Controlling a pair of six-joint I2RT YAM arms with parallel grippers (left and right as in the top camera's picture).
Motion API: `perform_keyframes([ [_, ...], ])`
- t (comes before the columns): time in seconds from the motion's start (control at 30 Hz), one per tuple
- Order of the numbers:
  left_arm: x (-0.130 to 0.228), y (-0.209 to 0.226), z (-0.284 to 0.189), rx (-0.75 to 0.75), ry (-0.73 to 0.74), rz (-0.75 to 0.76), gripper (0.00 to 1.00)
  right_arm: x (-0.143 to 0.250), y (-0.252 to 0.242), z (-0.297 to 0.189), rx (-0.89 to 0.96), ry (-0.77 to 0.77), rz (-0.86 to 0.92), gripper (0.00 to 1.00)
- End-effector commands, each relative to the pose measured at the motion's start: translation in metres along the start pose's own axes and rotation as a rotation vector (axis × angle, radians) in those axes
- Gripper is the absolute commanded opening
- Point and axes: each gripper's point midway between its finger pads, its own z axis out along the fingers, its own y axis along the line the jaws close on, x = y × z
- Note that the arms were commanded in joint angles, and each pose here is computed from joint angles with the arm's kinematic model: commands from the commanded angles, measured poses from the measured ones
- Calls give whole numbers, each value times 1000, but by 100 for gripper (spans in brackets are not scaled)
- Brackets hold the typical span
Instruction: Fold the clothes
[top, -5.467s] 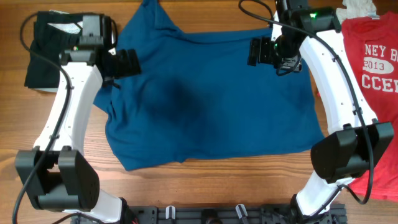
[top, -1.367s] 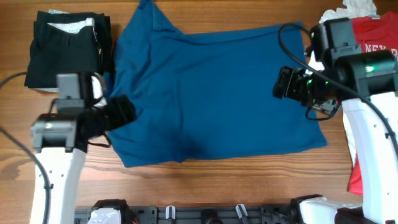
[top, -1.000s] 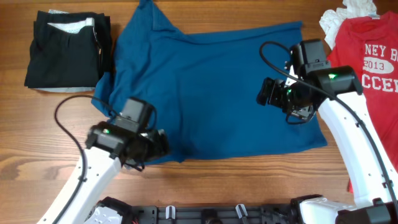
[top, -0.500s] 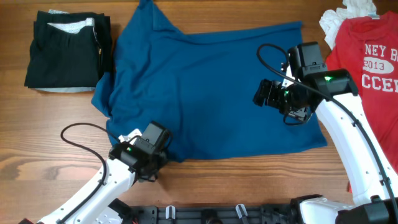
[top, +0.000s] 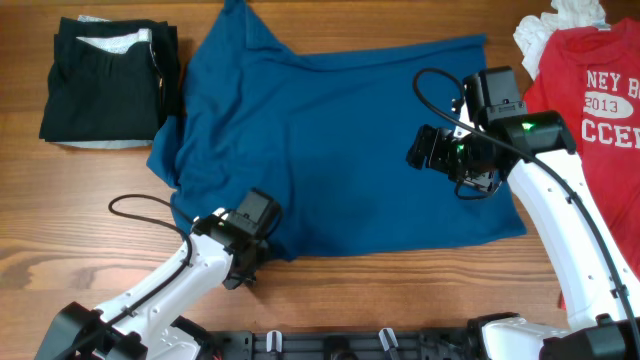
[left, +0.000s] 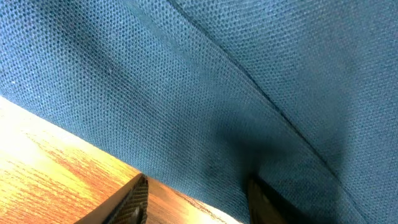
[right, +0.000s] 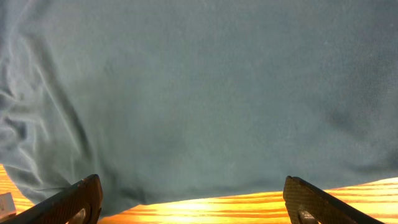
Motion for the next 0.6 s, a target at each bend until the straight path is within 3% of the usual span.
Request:
perform_keyframes([
  [0.0,-10,11,8,-45,-18,-56,19,-2,3,-2,-18,-11,-14,94],
  [0.03,-13,13,8,-46,-19,-71,4,-1,4,-2,-25,-8,-26,94],
  [0.27,-25,-1,0,13,-15,8,4,-2,6,-2,-34,-10,-29,94],
  [0.43,-8,-41,-49,218,134,260,4,-3,7,-2,-37,-16,-30,94],
  [0.57,10,-30,-74,192,244,326,4,-4,8,-2,-42,-16,-32,94],
])
